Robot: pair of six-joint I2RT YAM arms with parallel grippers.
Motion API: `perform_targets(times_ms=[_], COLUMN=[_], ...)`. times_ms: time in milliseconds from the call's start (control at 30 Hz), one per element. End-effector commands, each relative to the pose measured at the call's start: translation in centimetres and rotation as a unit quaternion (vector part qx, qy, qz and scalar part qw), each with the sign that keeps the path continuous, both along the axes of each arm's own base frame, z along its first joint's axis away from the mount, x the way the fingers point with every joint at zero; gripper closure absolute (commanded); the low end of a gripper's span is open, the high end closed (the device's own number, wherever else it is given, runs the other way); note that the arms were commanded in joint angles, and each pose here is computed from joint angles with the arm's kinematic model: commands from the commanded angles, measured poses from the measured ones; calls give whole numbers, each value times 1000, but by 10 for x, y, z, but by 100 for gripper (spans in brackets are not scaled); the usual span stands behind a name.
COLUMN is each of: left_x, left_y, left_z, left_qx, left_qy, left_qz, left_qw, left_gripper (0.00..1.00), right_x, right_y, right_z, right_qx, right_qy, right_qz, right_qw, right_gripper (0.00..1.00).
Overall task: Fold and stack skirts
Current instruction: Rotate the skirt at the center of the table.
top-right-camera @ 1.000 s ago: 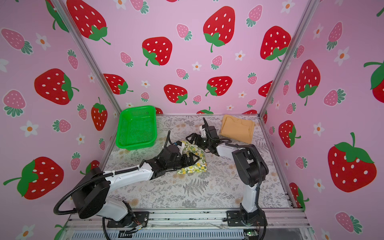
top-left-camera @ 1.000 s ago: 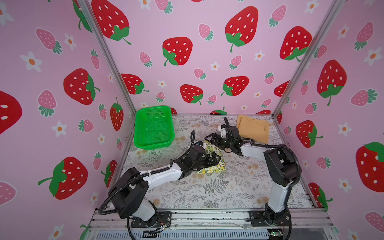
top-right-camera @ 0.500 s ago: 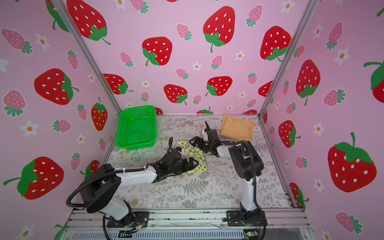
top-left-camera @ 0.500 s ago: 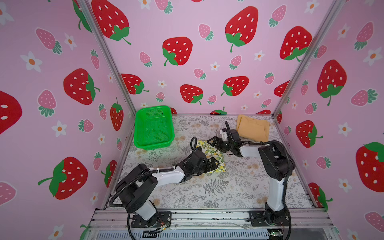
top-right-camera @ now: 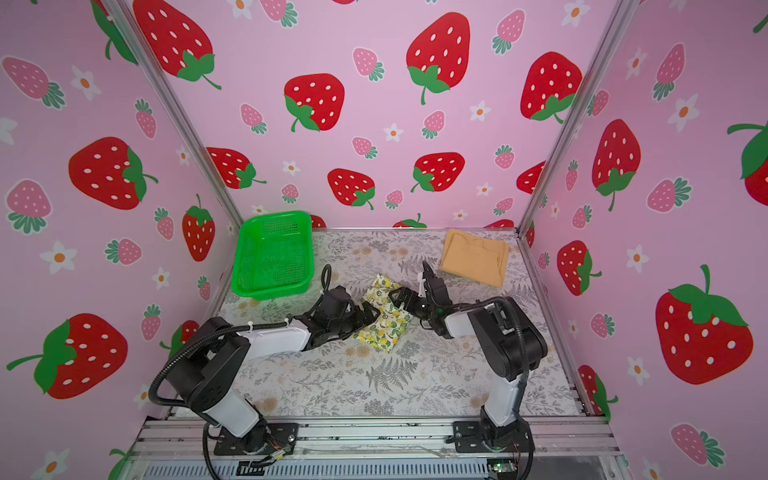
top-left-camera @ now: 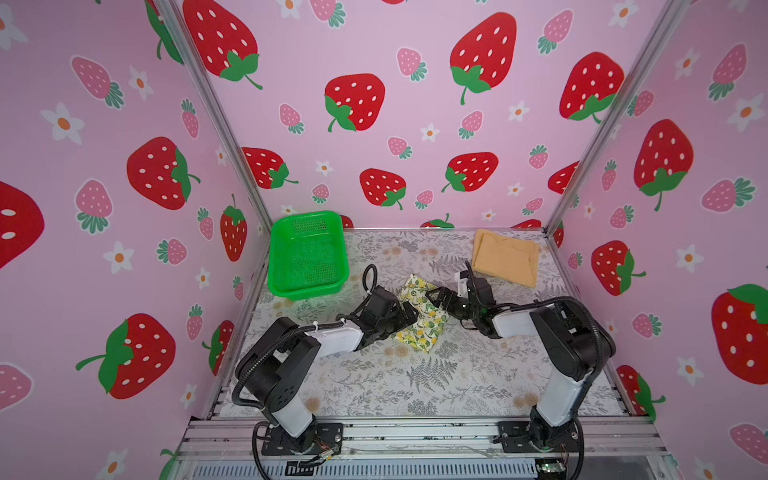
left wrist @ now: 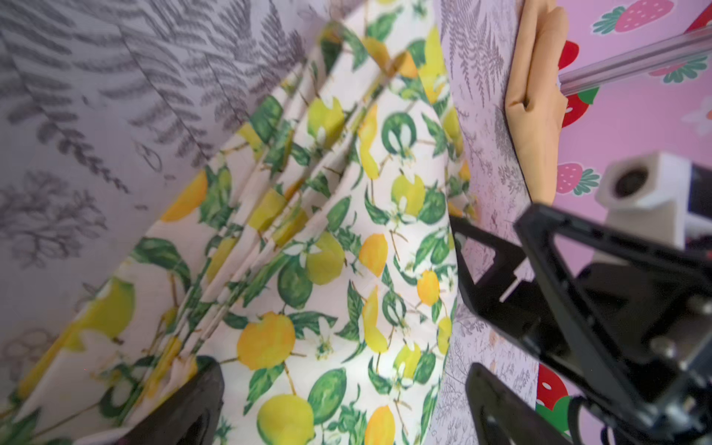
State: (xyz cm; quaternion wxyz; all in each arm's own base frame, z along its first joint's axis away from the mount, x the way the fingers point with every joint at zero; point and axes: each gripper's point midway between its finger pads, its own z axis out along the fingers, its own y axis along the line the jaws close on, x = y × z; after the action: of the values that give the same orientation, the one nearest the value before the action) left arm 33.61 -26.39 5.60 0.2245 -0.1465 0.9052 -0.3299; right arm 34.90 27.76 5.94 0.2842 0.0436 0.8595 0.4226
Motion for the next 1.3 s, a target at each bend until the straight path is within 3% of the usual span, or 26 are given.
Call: perform_targets(times_ms=[0, 333, 633, 833, 1000, 1267], left_x=[3, 56, 88, 58, 20, -17], left_y=[18, 13, -14, -5, 3, -14], left_z=[-20, -14, 62, 91, 86, 78], left_qx=[40, 41, 3, -55, -83, -103], left_qy=[45, 43, -30, -46, -40, -33], left_qz=[5, -11, -55, -37, -31, -47], left_qw=[998, 998, 998, 997, 995, 993], left_gripper=[0, 0, 0, 1, 1, 1], right_x=[-17, -67, -50, -12, 17, 32], right_y=[-12, 11, 17, 23, 37, 74], right_z=[-10, 24, 106, 116, 115, 99], right_qx=[-20, -37, -91, -49, -8, 51], right_qy=[10, -61, -187, -177, -155, -112], right_qz=[-42, -50, -43, 20, 82, 181], right_qw=[999, 996, 977, 983, 984, 976], right_gripper=[0, 0, 0, 0, 0, 0])
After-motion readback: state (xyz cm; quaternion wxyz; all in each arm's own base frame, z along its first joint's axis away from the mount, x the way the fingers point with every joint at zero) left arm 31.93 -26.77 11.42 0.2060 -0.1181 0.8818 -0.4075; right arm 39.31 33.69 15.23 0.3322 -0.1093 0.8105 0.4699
